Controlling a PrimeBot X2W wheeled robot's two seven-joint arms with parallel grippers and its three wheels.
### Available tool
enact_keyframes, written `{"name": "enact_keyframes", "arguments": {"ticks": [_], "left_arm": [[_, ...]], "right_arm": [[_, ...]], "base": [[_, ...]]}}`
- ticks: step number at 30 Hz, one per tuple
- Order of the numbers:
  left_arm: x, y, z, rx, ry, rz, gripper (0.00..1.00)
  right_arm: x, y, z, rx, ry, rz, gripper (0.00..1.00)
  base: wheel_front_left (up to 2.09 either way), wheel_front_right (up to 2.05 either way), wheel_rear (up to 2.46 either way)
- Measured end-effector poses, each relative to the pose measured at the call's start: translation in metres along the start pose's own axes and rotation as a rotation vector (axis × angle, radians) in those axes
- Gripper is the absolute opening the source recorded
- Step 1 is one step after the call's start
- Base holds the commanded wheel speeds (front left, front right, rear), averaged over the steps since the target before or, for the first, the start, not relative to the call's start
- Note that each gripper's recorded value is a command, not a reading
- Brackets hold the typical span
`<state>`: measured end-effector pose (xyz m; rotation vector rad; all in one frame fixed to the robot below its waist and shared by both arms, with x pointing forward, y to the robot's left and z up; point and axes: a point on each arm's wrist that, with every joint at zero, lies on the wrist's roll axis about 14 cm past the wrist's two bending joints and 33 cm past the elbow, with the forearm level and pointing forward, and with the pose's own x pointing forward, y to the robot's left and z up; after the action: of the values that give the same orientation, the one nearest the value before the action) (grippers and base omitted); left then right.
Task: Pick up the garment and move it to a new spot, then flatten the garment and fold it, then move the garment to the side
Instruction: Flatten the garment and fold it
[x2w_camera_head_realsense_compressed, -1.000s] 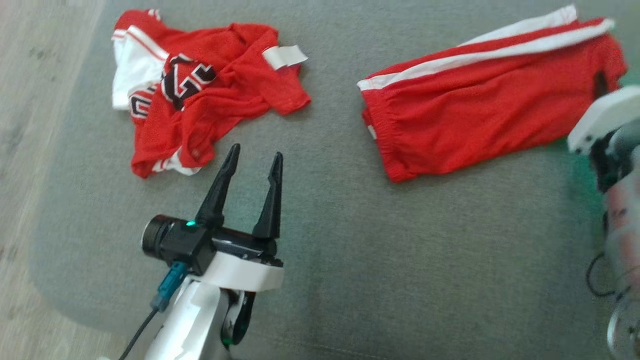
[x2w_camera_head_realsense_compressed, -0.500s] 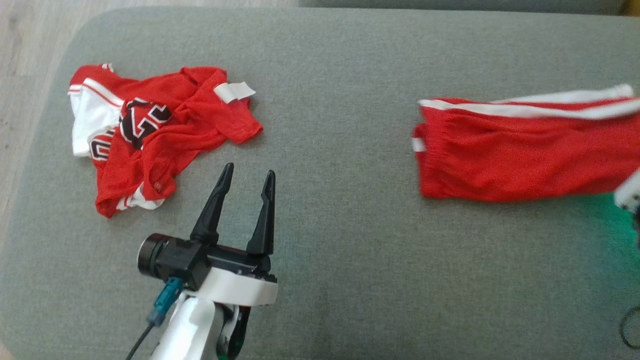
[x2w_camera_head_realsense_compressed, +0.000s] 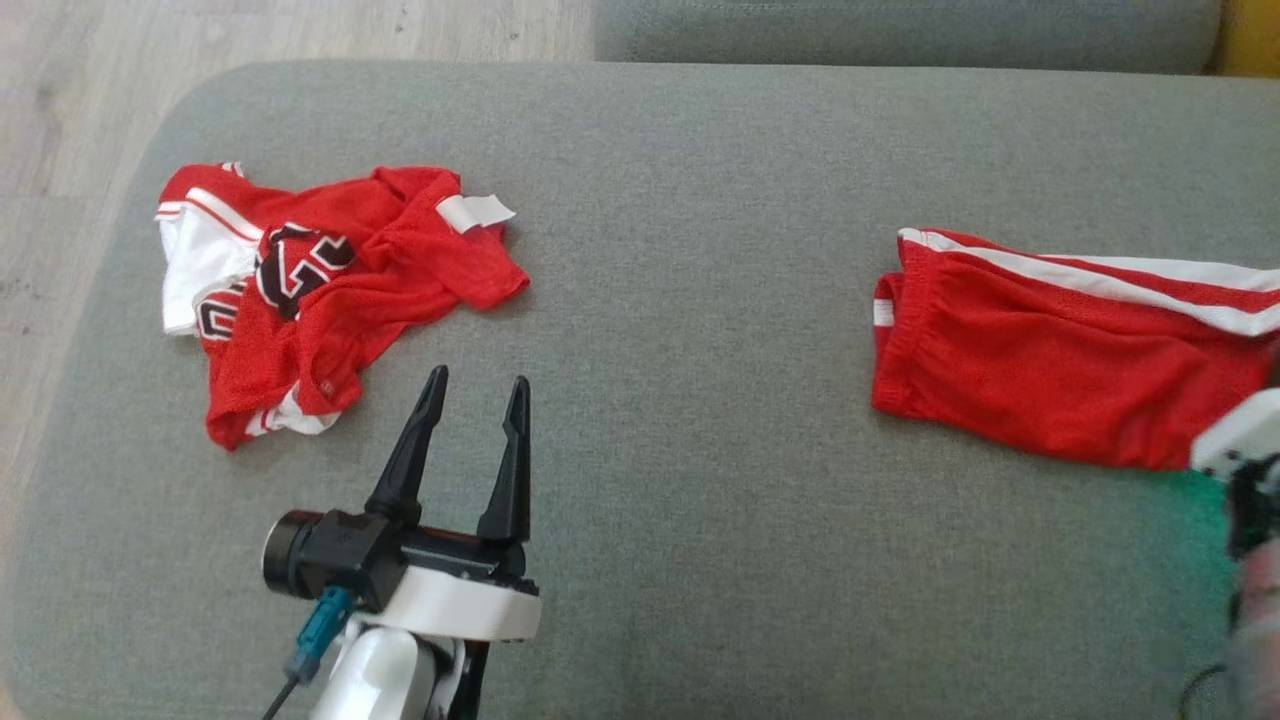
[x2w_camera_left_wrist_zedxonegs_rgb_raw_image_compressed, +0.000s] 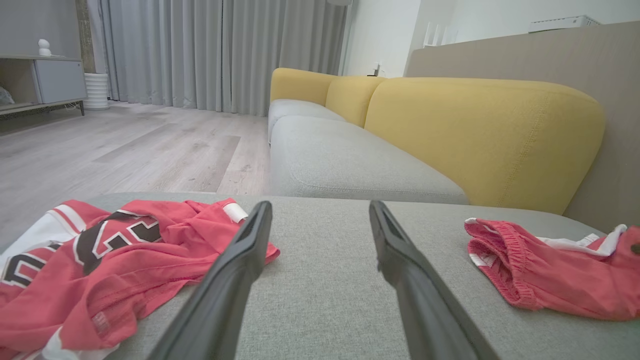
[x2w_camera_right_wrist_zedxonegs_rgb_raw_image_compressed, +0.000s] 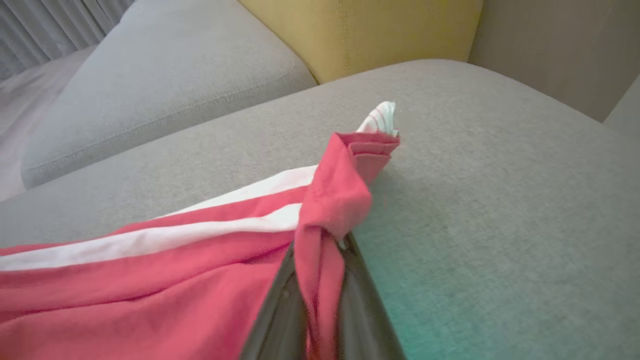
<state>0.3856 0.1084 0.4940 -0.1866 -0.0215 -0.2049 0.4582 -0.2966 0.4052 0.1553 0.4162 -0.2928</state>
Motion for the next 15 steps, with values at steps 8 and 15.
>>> {"name": "enact_keyframes", "arguments": {"ticks": [8,15], "left_arm": [[-0.007,0.003,0.013,0.009,-0.036,0.015,1.0],[-0.025,0.016,0.013,0.01,-0.033,0.069,1.0]], "right_arm": [[-0.008,0.094,0.037,0.064,-0.118,0.2,0.0],[-0.032,0.18,0.069,0.114,-0.2,0.439,0.0]], "base": [[0.0,0.0,0.0],[0.0,0.0,0.0]]}}
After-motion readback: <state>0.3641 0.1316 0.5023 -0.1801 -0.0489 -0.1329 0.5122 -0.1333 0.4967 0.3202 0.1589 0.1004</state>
